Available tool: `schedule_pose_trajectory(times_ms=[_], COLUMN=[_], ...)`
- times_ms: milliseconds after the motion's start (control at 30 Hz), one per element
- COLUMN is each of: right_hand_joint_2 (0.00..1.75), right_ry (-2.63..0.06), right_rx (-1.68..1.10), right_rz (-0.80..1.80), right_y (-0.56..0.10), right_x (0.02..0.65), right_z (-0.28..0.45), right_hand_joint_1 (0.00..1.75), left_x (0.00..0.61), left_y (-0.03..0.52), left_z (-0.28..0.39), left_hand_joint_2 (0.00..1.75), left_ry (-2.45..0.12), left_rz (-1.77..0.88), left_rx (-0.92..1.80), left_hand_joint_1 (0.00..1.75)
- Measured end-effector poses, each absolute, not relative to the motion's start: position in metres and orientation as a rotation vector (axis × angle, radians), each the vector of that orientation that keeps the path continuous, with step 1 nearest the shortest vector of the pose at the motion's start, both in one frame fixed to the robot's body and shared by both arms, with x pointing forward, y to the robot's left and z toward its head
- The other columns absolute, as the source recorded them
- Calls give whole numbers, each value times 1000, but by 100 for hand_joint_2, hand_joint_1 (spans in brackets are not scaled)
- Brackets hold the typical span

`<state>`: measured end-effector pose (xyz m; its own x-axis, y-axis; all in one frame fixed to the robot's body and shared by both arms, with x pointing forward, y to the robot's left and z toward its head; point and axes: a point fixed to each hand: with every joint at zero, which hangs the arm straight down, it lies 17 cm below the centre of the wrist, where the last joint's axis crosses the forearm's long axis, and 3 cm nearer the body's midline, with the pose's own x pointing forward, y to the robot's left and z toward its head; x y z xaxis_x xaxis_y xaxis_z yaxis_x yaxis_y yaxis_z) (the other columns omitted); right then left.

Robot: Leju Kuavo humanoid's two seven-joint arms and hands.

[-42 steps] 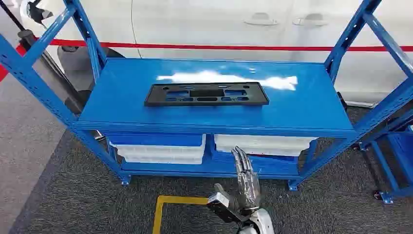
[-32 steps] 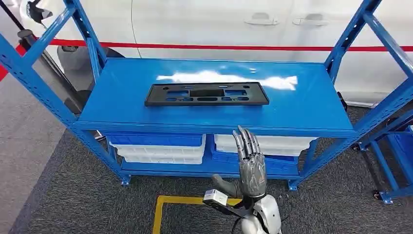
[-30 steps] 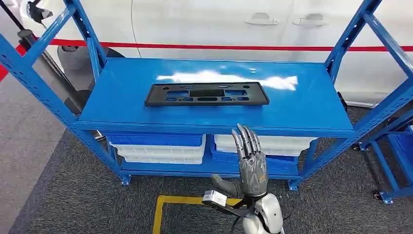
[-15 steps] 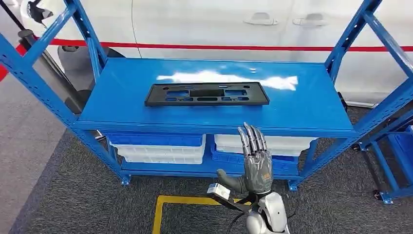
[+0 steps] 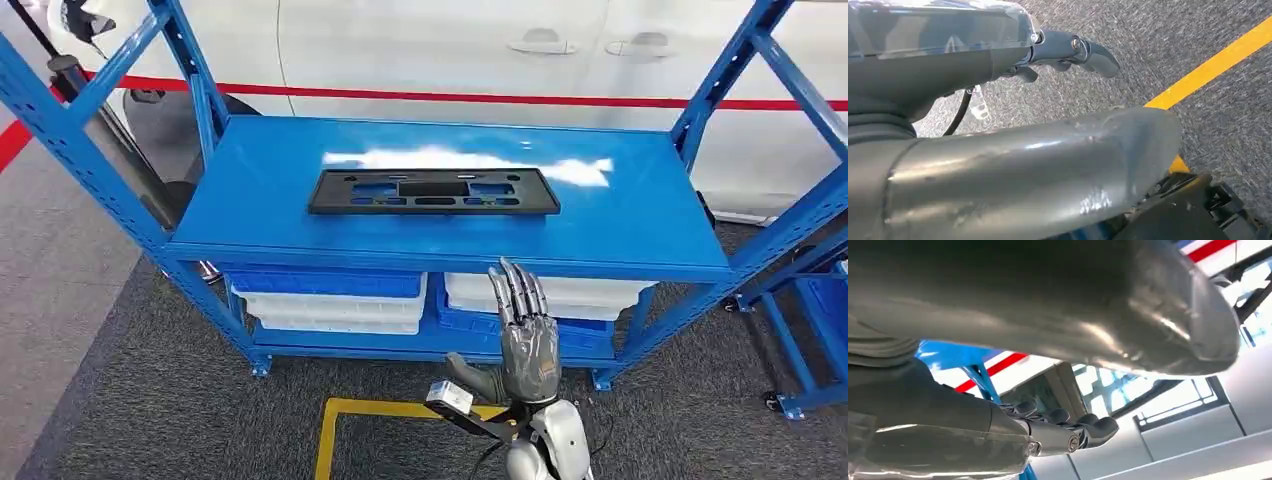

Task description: Take the parts from the cabinet and place them on the table.

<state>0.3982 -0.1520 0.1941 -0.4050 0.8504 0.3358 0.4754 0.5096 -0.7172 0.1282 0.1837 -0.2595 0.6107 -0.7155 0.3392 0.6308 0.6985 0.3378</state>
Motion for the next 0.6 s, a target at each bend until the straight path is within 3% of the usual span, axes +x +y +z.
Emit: schedule_pose_trajectory(times_ms=[167, 200, 567, 600], right_hand_joint_2=[0, 175, 175, 0], right_ry=[-2055, -2055, -2065, -2065], right_rx=[-1082, -1084, -1089, -1089], right_rz=[693, 694, 693, 693], right_y=[-153, -154, -155, -155], right_x=[398, 398, 397, 397], right_z=[193, 193, 195, 195], right_hand_joint_1=[0, 0, 0, 0], left_x=[129, 130, 129, 129], left_y=[179, 179, 180, 180], left_z=[-259, -258, -259, -259], left_hand_joint_2=[0, 0, 0, 0], left_ry=[-478, -479, -472, -472], left_rz=[-787, -788, -797, -797], left_rx=[186, 187, 191, 190], left_hand_joint_1=[0, 0, 0, 0])
